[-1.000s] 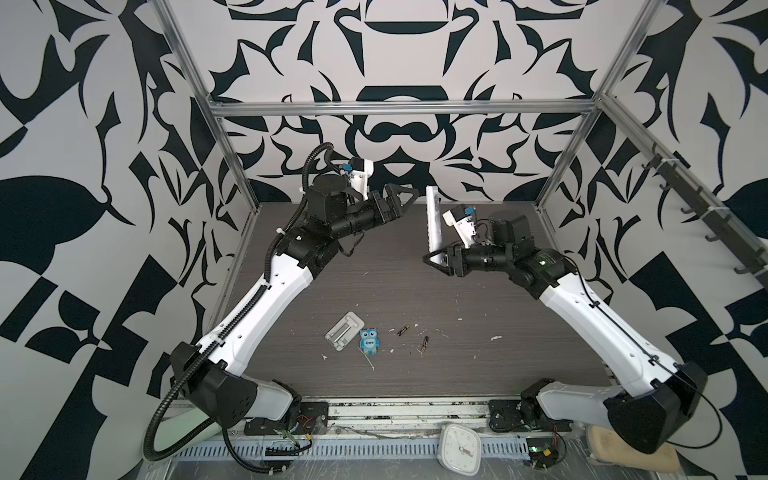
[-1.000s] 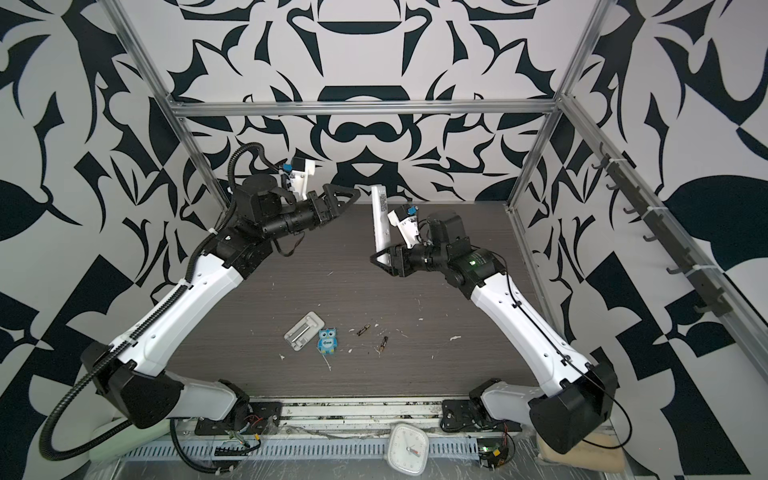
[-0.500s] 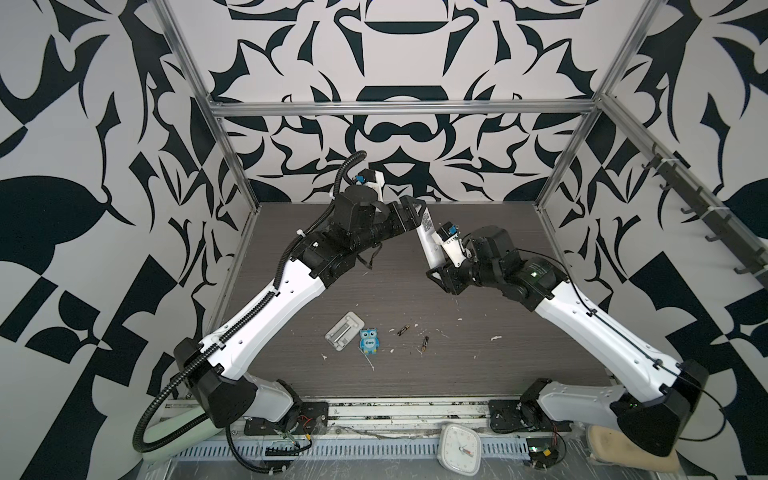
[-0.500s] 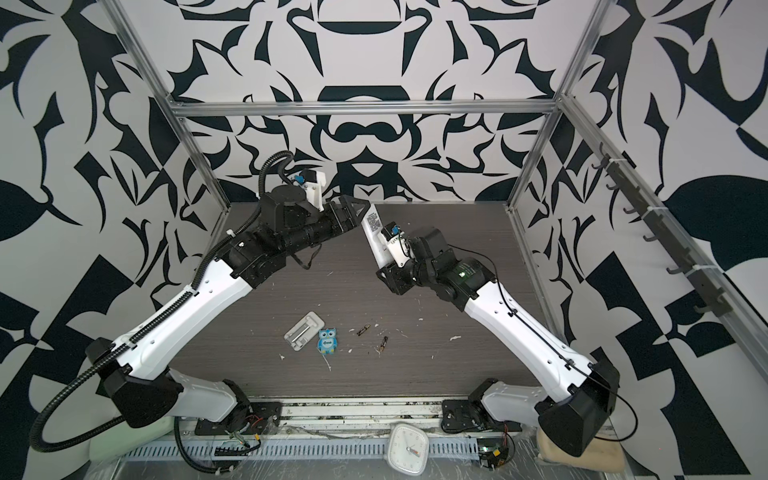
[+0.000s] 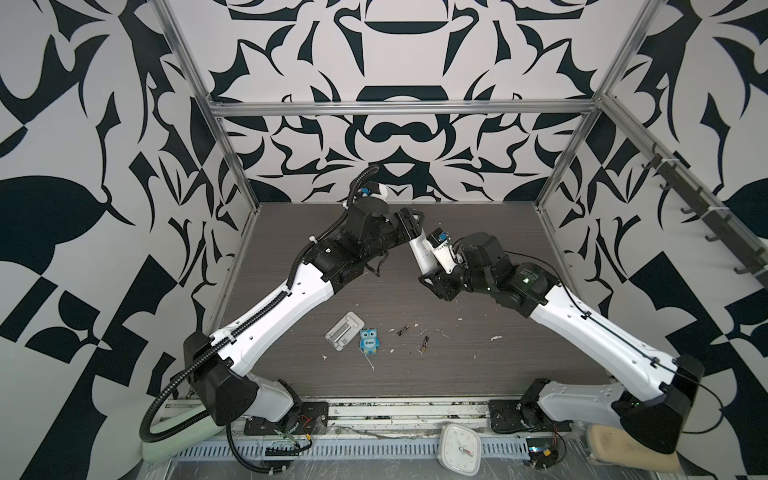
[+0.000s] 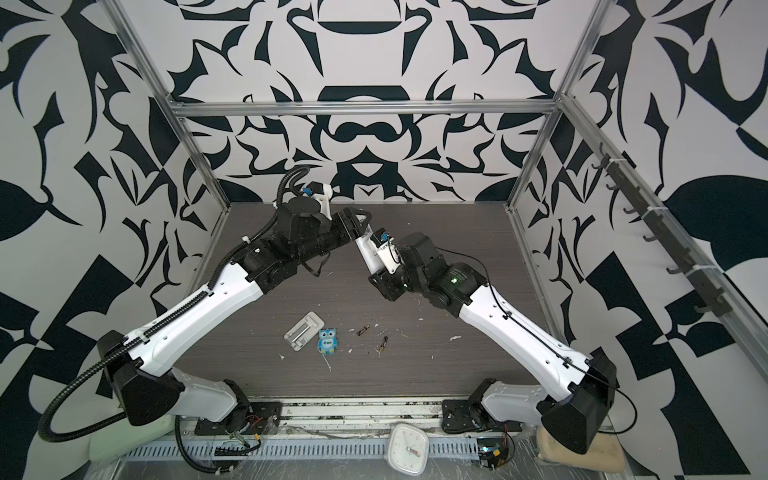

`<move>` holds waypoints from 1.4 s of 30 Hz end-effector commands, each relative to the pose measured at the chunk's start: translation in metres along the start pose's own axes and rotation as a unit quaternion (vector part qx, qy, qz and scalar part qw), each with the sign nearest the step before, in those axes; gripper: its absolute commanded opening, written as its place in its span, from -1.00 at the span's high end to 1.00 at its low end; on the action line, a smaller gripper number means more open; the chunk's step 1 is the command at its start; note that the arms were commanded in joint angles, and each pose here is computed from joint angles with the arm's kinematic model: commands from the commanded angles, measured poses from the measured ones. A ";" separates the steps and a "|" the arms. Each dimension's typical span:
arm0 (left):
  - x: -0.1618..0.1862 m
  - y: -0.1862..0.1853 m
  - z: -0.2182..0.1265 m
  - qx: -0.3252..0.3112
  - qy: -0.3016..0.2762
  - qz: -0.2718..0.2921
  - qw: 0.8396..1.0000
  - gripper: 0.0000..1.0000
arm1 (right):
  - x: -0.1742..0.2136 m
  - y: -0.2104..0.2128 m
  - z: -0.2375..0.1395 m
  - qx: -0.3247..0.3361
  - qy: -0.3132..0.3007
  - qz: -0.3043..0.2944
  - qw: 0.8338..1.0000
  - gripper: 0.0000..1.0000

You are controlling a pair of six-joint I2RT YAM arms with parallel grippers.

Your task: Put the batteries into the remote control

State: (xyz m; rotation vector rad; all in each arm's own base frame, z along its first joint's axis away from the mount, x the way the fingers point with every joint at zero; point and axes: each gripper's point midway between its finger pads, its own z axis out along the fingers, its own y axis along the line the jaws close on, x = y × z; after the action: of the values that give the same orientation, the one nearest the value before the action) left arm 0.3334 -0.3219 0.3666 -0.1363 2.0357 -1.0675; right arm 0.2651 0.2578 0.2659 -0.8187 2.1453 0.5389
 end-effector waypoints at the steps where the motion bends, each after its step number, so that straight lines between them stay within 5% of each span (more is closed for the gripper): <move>1: 0.001 0.003 0.007 -0.010 -0.018 0.003 1.000 -0.29 | -0.015 -0.002 -0.004 0.013 -0.031 -0.008 0.999 1.00; 21: 0.014 0.015 0.016 -0.025 -0.021 0.004 0.999 0.59 | -0.007 -0.005 0.001 0.024 -0.012 -0.004 1.000 0.97; 30: -0.004 0.028 -0.005 -0.056 -0.075 0.000 0.996 0.83 | -0.018 0.009 -0.017 -0.011 -0.026 0.023 0.999 -0.50; 36: -0.024 0.034 -0.021 -0.072 -0.135 0.011 0.988 0.94 | -0.028 0.002 -0.040 -0.023 -0.032 0.117 0.992 -0.94; 39: -0.036 0.030 -0.027 -0.065 -0.165 0.018 0.984 0.94 | -0.034 -0.024 -0.046 -0.067 -0.027 0.249 0.966 -0.97; 42: -0.044 0.027 -0.031 -0.059 -0.185 0.018 0.981 0.94 | -0.028 -0.054 -0.044 -0.112 -0.009 0.393 0.913 -0.96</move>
State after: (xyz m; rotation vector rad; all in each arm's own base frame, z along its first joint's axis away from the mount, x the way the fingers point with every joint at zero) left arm 0.3446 -0.2798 0.3530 -0.2910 1.8842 -0.8224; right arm 0.2941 0.2092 0.3029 -0.2906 2.2888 0.8674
